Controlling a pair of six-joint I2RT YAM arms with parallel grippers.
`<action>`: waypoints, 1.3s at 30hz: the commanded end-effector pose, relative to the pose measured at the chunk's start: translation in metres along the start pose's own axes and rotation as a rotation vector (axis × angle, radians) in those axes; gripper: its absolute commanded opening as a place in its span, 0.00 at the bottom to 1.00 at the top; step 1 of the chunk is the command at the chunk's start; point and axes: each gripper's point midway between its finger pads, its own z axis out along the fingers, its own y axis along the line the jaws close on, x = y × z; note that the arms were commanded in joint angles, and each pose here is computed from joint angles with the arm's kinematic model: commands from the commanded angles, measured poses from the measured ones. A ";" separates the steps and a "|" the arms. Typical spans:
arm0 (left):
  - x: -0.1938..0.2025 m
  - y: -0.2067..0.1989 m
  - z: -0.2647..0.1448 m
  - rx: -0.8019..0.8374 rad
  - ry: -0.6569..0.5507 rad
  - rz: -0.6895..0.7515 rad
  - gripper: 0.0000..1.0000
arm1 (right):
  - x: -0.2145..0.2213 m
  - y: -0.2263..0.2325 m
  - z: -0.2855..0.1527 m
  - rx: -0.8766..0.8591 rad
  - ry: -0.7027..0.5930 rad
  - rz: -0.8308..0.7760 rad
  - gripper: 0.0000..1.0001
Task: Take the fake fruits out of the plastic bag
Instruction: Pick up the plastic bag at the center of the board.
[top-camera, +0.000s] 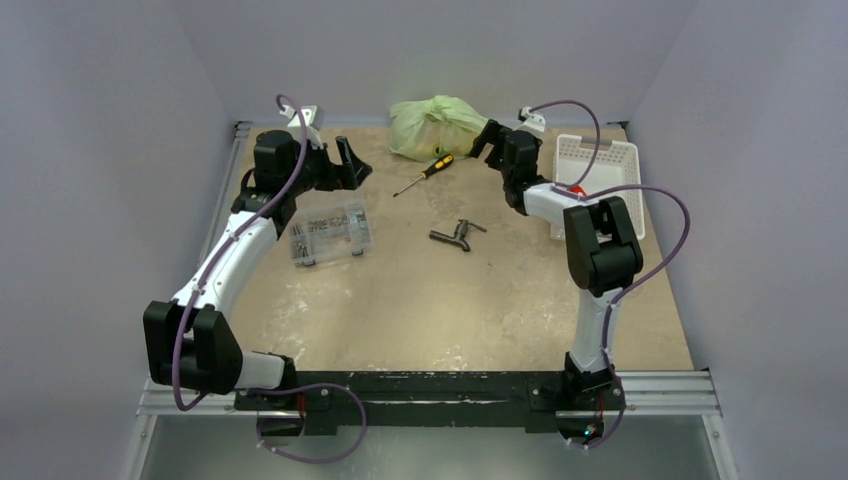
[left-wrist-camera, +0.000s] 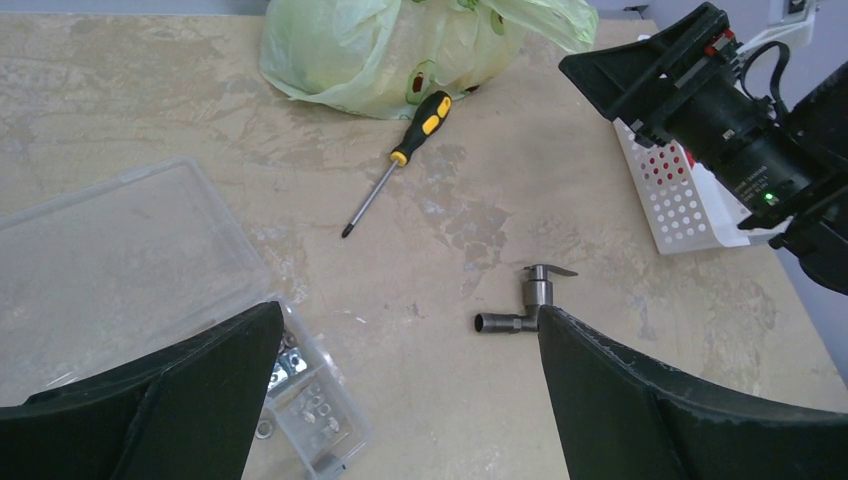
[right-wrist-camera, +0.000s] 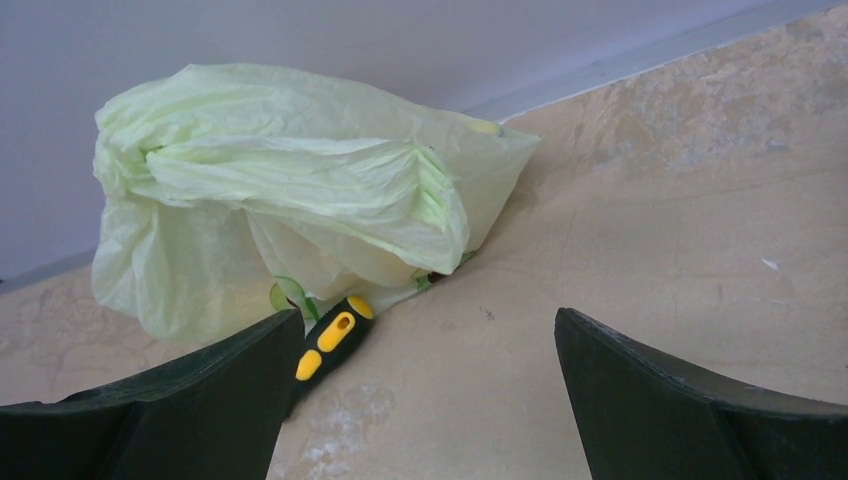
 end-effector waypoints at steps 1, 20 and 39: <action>-0.026 -0.027 -0.001 0.113 -0.060 0.011 0.99 | -0.047 0.040 0.009 -0.215 -0.117 0.197 0.99; -0.023 -0.041 0.002 0.195 -0.035 -0.014 0.98 | -0.073 0.077 0.060 -0.465 -0.101 0.916 0.64; -0.019 -0.030 0.006 0.134 -0.017 -0.028 0.97 | -0.250 0.181 -0.041 -0.916 -0.069 1.236 0.00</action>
